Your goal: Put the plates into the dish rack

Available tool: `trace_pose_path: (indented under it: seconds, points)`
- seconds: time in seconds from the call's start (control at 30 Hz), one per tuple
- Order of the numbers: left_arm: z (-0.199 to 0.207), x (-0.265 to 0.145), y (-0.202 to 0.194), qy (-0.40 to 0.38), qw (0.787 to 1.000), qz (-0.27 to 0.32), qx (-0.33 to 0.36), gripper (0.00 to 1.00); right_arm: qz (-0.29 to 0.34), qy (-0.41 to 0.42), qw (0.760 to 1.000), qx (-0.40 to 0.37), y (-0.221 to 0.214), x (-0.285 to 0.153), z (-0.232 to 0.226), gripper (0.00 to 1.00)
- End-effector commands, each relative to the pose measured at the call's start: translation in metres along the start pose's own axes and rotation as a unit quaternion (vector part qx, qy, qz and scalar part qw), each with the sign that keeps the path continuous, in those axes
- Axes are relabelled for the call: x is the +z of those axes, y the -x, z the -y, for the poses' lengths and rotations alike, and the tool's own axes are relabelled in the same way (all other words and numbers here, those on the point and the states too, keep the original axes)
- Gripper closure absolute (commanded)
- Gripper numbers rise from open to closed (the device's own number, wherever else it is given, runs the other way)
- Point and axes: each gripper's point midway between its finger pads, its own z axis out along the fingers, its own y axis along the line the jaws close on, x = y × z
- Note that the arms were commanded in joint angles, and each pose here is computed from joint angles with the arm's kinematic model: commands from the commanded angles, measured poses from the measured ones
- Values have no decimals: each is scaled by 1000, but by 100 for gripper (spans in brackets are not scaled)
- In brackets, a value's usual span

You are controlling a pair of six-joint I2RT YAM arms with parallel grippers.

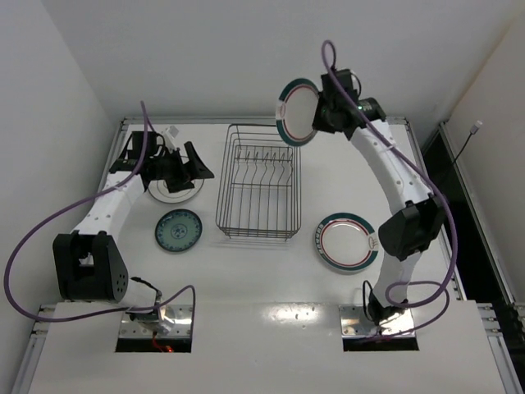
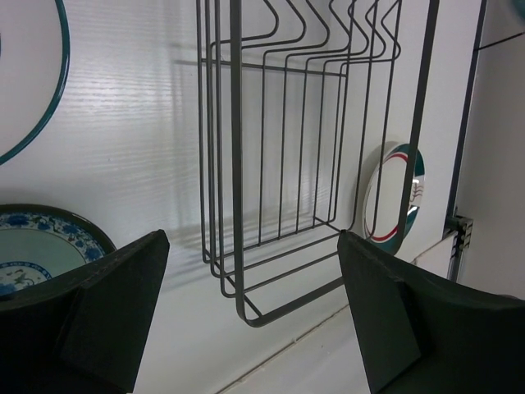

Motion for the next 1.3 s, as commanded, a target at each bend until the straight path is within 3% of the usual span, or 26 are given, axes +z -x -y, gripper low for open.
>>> trace_pose_path:
  seconds: [0.0,0.13,0.67,0.9,1.13,1.27]
  points:
    - [5,-10,14,-5,1000,23,16,18,-6,-139,989,-45,-25,-2,40,100]
    - [-3,-8,9,1,1000,18,7,18,15,-174,982,-68,-36,-13,35,100]
    - [-5,-16,11,4,1000,27,4,18,-76,-205,971,-96,-83,43,15,100]
    - [-6,-17,9,5,1000,24,6,18,-136,-219,961,-104,-127,54,29,100]
    - [-6,-14,7,2,1000,18,-1,18,-190,-151,967,-80,-183,44,-2,100]
    - [-10,-13,8,6,1000,18,-11,18,-215,-151,962,-77,-221,33,-11,100]
